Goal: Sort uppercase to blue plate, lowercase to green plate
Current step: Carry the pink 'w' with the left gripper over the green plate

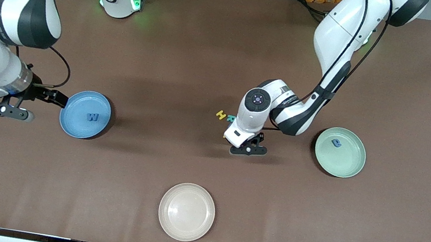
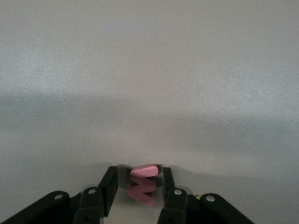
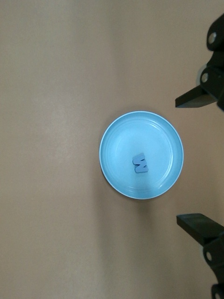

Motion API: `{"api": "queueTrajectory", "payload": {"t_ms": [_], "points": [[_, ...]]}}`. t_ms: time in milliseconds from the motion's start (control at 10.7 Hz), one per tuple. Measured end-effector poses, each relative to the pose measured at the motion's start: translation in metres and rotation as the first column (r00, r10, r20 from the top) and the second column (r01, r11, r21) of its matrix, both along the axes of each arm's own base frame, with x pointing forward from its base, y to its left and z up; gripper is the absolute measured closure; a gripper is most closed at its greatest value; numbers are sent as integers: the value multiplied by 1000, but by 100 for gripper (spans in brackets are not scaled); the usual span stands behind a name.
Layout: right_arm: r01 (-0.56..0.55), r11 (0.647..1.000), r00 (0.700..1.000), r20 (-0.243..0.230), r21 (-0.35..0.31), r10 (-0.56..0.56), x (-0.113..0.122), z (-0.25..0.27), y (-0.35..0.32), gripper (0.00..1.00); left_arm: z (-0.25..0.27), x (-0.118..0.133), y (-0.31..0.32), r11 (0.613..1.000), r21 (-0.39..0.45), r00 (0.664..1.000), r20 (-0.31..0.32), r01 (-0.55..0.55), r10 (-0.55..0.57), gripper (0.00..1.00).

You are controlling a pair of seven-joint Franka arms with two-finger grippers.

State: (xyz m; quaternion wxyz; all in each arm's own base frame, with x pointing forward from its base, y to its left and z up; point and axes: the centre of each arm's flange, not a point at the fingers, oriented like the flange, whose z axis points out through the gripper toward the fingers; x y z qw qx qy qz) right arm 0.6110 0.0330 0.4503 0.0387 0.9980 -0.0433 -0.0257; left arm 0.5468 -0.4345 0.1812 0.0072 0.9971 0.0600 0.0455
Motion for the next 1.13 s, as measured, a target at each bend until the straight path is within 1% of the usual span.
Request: {"api": "queueTrajectory", "payload": {"t_ms": [94,281,375,469,563,750,938,1126], "points": [[5,1000,1000,1,9,-5,-3,7,1,0,-2,0,0,1000,2,1000,-2,0,0,55],[22,998,1000,5,51,-22,-6,17,3,0,-6,-1,0,1000,8,1000,-4,5,-5,56],[30,997,1000,4,68,-30,-7,18,4,0,-6,-1,0,1000,11,1000,0,10,-10,60],[32,997,999,2,73,-32,-7,17,4,0,-5,-1,0,1000,12,1000,2,11,-11,61],[33,997,999,1,73,-34,-8,18,4,0,-5,0,0,1000,12,1000,4,12,-12,72],[39,997,999,7,72,-40,-11,31,0,0,-5,0,0,1000,14,1000,7,14,-14,73],[48,996,999,23,69,-50,-21,56,-6,0,-4,2,2,1000,17,1000,13,15,-15,73],[51,996,998,32,66,-54,-31,80,-8,0,2,14,11,1000,26,1000,24,9,-10,73]]}}
